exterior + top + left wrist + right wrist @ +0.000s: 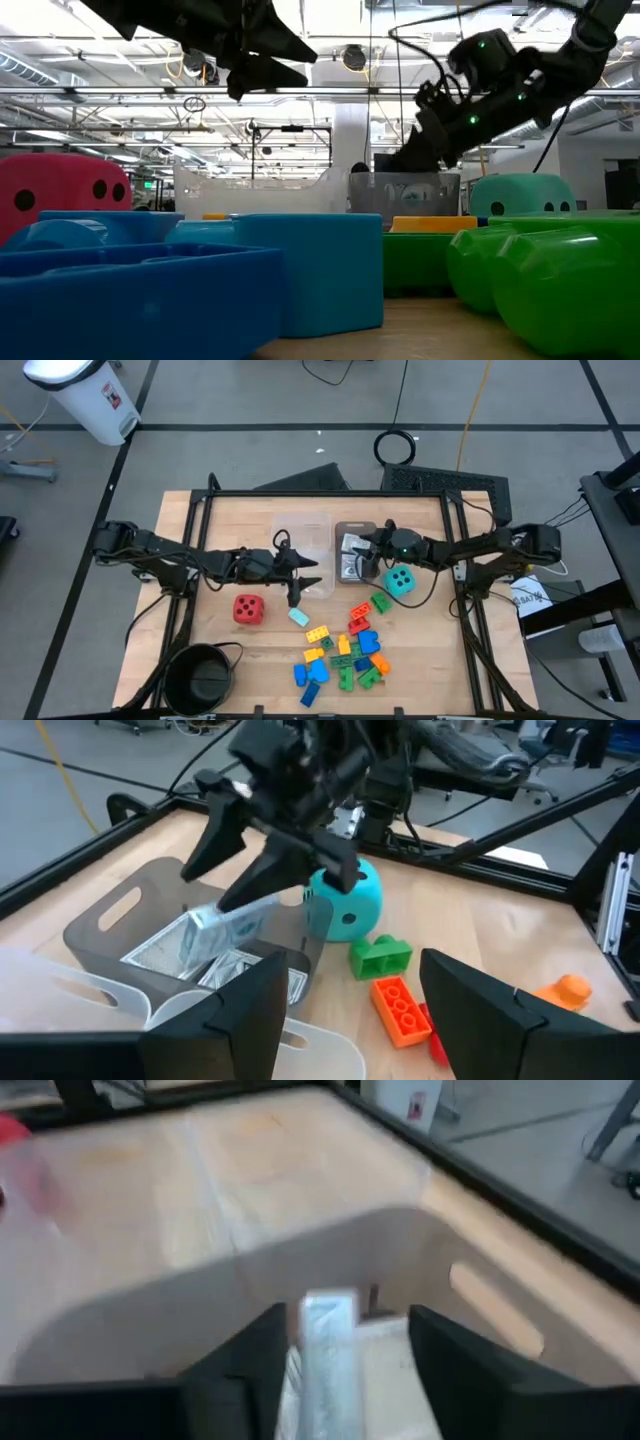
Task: Pick & Place Toys
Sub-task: Put the blue deck of cards into the black bin, then put the blue dice into the top transparent bin
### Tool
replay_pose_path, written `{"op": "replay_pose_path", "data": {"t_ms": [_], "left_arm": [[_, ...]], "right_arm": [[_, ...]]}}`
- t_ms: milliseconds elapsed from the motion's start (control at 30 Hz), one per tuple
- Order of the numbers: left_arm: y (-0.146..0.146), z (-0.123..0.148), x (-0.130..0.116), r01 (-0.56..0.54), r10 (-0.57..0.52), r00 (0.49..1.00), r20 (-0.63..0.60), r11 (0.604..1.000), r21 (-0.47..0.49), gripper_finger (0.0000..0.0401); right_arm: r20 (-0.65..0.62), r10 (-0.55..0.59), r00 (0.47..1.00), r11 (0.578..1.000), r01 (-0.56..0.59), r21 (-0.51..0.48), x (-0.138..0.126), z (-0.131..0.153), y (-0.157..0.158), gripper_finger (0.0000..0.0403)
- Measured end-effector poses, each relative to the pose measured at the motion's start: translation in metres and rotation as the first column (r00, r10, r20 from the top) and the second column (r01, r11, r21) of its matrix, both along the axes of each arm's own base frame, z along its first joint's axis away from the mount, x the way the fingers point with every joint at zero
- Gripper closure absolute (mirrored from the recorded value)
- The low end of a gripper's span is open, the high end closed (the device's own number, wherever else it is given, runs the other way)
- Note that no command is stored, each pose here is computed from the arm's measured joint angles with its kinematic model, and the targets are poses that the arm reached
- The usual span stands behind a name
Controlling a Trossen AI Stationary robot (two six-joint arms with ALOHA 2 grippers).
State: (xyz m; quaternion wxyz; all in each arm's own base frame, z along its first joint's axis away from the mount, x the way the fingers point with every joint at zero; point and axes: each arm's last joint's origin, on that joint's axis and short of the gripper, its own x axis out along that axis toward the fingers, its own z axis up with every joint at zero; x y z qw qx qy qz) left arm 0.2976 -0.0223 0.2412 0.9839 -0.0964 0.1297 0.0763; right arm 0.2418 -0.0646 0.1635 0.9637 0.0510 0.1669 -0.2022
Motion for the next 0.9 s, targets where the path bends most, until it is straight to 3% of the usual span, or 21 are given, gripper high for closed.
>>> {"op": "replay_pose_path", "data": {"t_ms": [233, 367, 467, 600, 733, 900], "left_arm": [[0.0, 0.0, 0.0, -0.011, 0.011, 1.0, 0.0, 0.999, -0.04, 0.0169], [0.0, -0.001, 0.0, -0.015, 0.015, 1.0, 0.001, 0.999, -0.052, 0.0169], [0.0, -0.001, 0.0, -0.016, 0.016, 1.0, 0.001, 0.998, -0.056, 0.0169], [0.0, -0.001, 0.0, -0.032, 0.033, 0.999, 0.007, 0.993, -0.113, 0.0169], [-0.001, -0.001, 0.0, -0.037, 0.04, 0.999, 0.011, 0.984, -0.176, 0.0169], [-0.002, -0.001, 0.0, -0.029, 0.032, 0.999, 0.01, 0.983, -0.18, 0.0169]], "right_arm": [[0.018, 0.047, 0.999, 0.999, -0.047, -0.018, -0.017, 0.028, 0.021, 0.012], [0.01, 0.095, 0.995, 0.994, -0.095, 0.046, -0.027, 0.036, 0.034, 0.0119], [0.027, 0.163, 0.986, 0.986, -0.164, 0.04, -0.033, 0.043, 0.046, 0.0128], [-0.007, 0.242, 0.97, 0.967, -0.242, -0.083, -0.042, 0.052, 0.065, 0.0142], [-0.085, 0.299, 0.951, 0.92, -0.31, -0.238, -0.051, 0.054, 0.094, 0.0139], [-0.124, 0.349, 0.929, 0.894, -0.37, -0.254, -0.055, 0.067, 0.126, 0.0102]]}}
